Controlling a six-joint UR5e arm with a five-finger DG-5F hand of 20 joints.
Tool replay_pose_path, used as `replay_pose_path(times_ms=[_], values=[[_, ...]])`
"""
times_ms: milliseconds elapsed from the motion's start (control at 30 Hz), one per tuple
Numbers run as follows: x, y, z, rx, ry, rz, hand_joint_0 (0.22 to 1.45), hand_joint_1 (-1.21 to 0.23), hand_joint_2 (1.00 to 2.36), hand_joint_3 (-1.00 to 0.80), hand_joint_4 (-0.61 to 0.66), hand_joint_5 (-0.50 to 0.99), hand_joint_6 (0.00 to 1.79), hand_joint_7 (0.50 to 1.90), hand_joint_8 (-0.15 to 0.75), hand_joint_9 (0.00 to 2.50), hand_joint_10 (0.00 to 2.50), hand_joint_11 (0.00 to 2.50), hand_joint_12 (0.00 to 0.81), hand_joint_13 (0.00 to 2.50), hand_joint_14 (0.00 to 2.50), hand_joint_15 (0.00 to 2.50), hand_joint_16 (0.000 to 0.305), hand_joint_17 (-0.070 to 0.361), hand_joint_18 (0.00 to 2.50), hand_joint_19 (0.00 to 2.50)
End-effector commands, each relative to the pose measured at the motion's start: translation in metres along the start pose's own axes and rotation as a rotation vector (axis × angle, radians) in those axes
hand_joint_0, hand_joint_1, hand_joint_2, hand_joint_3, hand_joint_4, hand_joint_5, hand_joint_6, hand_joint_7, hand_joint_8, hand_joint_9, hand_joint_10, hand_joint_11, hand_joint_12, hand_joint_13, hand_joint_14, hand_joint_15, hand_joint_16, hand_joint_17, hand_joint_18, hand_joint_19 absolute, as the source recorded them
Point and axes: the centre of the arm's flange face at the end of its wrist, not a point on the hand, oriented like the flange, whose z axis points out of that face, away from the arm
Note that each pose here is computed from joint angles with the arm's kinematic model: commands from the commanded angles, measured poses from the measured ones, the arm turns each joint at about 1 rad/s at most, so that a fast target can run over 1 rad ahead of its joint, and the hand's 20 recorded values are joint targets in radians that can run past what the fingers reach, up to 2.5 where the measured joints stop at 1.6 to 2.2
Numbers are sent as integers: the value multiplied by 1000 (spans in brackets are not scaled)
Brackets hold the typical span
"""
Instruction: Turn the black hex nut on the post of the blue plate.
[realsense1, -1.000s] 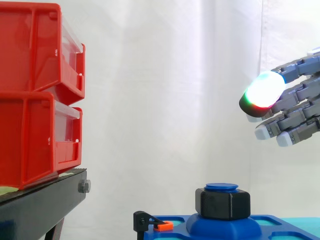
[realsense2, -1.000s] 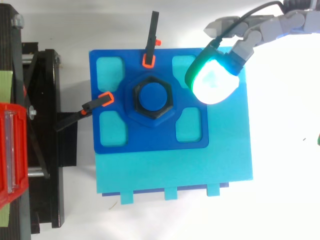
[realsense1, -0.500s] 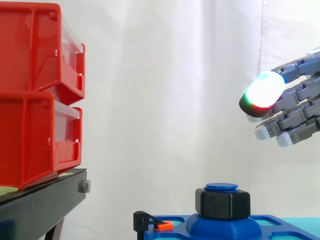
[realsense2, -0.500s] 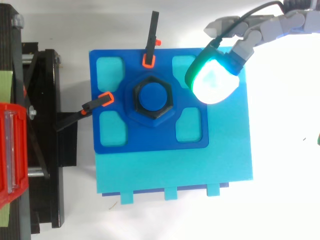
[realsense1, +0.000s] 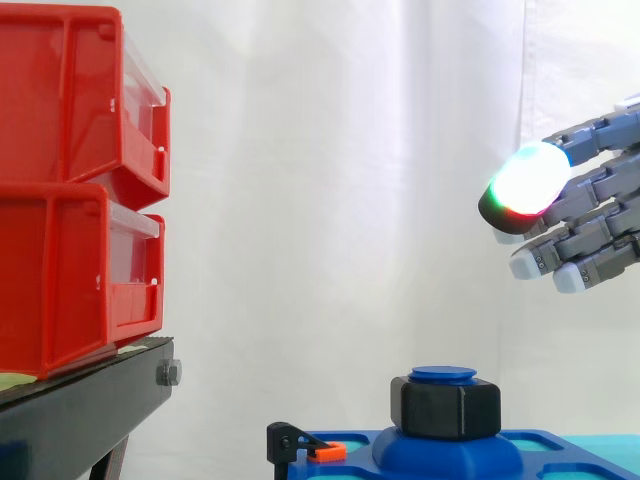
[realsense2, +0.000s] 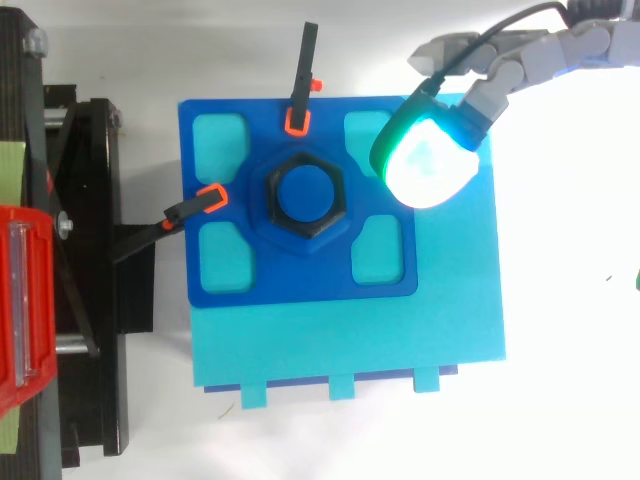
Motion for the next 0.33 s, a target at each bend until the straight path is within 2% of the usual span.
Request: replay_pose_path(times_ms=[0, 300], values=[[-1, 0, 0, 0, -1, 0, 445, -545, 1000, -500, 43, -232, 500, 500, 76, 0, 0, 0, 267, 0, 0, 0, 42, 94, 0, 104], [0, -1, 0, 1, -1, 0, 447, -548, 1000, -500, 38, -234, 500, 500, 75, 0, 0, 0, 269, 0, 1, 2, 42, 94, 0, 104]])
